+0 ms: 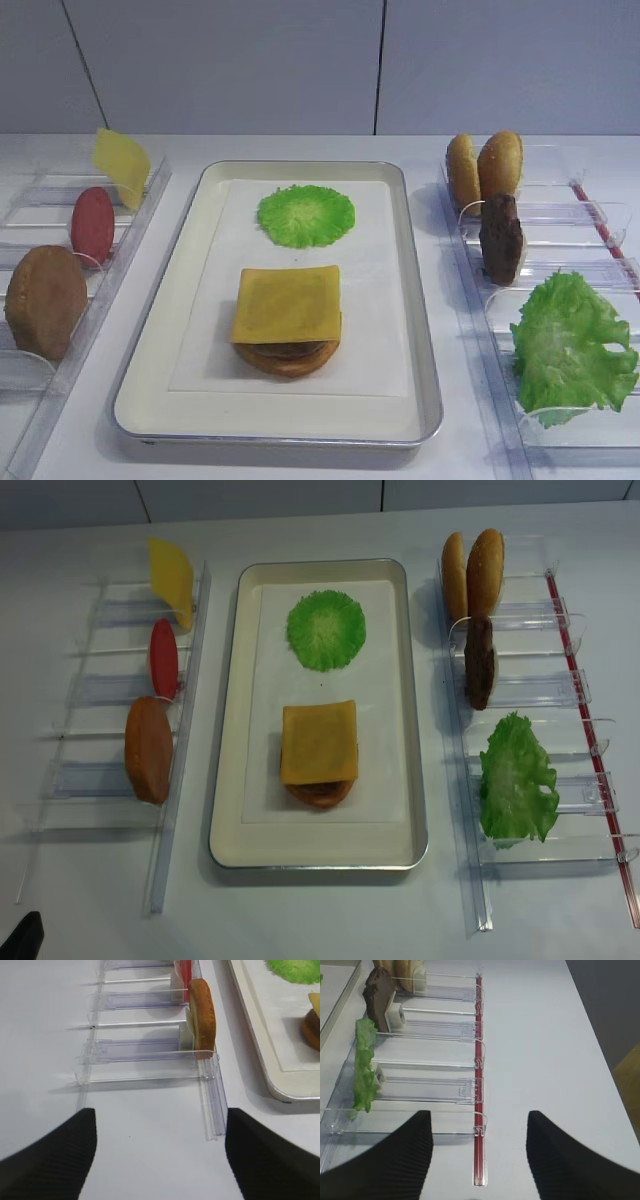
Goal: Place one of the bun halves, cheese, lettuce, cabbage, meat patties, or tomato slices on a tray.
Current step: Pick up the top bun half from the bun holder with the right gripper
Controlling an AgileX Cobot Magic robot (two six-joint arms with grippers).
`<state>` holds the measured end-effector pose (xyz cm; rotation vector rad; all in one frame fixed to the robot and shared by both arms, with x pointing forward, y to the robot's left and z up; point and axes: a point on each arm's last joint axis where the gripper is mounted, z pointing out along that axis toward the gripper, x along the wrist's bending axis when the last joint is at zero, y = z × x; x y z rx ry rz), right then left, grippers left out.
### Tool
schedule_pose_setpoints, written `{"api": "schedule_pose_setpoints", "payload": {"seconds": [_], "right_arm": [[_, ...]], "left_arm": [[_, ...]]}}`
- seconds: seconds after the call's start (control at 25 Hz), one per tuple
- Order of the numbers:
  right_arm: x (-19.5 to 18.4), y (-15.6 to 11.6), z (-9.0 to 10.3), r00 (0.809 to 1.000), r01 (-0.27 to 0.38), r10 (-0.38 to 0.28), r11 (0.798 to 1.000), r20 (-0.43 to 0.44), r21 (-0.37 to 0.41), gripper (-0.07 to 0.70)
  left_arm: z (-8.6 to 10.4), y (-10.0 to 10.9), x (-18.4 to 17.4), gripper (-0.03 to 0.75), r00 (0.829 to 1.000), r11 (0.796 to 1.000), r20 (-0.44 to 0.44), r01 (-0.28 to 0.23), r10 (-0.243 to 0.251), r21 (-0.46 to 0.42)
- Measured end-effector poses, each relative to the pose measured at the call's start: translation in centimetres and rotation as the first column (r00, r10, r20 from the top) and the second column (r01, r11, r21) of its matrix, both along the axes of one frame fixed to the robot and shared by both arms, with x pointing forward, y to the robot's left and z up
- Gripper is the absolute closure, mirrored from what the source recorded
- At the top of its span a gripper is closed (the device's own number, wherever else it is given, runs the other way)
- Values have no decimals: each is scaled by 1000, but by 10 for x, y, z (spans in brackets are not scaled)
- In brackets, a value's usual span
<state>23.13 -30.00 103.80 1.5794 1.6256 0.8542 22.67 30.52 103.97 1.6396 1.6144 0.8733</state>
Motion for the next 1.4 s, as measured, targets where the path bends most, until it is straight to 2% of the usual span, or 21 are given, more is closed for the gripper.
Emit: {"api": "schedule_pose_setpoints", "payload": {"seconds": [0.44, 0.52, 0.6, 0.68, 0.84, 0.96, 1.08, 1.32, 1.4], "right_arm": [[0, 0, 0, 1000, -2, 2, 1000, 0, -3, 202], [0, 1, 0, 999, -36, 36, 999, -1, -27, 201], [0, 6, 2, 992, -120, 122, 989, 14, -81, 201], [1, 11, 11, 976, -192, 203, 974, 81, -119, 201], [5, 22, 32, 922, -299, 324, 944, 213, -141, 201], [15, 27, 47, 900, -358, 378, 925, 220, -123, 201], [27, 33, 62, 870, -427, 445, 895, 212, -128, 201], [57, 47, 90, 778, -575, 583, 811, 235, -107, 201], [70, 50, 92, 768, -601, 599, 796, 226, -66, 201]], "left_arm": [[0, 0, 0, 223, 1000, 1000, 0, 0, 0, 0], [0, 0, 0, 223, 1000, 1000, 0, 0, 0, 0], [0, 0, 0, 223, 1000, 1000, 0, 0, 0, 0], [0, 0, 0, 223, 1000, 1000, 0, 0, 0, 0], [0, 0, 0, 223, 1000, 1000, 0, 0, 0, 0], [0, 0, 0, 223, 1000, 1000, 0, 0, 0, 0], [0, 0, 0, 223, 1000, 1000, 0, 0, 0, 0], [0, 0, 0, 223, 1000, 1000, 0, 0, 0, 0], [0, 0, 0, 223, 1000, 1000, 0, 0, 0, 0]]}}
